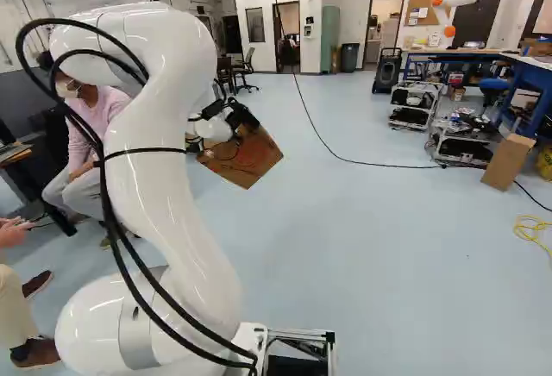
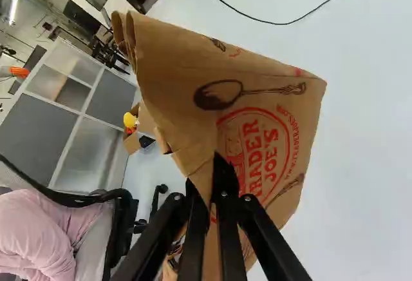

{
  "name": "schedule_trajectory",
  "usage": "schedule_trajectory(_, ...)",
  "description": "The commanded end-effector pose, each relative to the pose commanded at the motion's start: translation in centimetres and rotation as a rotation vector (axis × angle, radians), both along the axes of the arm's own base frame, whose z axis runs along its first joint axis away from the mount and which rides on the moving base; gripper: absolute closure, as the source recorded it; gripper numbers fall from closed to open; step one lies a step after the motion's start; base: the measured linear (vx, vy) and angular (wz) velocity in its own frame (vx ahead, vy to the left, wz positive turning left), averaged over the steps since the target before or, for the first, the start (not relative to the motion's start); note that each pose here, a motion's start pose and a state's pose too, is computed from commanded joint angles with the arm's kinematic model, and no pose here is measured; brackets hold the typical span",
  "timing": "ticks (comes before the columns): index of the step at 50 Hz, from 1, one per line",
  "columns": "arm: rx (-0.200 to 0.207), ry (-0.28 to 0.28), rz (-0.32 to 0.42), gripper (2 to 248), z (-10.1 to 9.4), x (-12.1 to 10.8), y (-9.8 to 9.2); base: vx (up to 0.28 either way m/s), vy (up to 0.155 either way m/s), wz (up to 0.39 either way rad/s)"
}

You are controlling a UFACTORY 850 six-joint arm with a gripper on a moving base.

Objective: Pick up the grocery bag from the ground

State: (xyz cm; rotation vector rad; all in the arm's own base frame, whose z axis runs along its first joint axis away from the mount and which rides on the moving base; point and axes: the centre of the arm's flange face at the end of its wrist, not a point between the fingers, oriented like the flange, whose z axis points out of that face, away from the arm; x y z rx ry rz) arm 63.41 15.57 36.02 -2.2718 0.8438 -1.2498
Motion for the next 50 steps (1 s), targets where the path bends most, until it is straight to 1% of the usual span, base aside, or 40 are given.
schedule_trajectory(13, -0.044, -0.016, 0.015, 231, 0.8, -1.7, -1.5, 0.000, 0.000, 0.000)
schedule_trajectory(26, -0.100, -0.036, 0.035, 231, 1.7, -4.0, -3.3, 0.000, 0.000, 0.000)
schedule_trajectory(38, -0.163, -0.058, 0.057, 231, 2.5, -6.8, -5.2, 0.000, 0.000, 0.000)
schedule_trajectory(50, -0.237, -0.082, 0.084, 231, 3.3, -10.3, -7.3, 0.000, 0.000, 0.000)
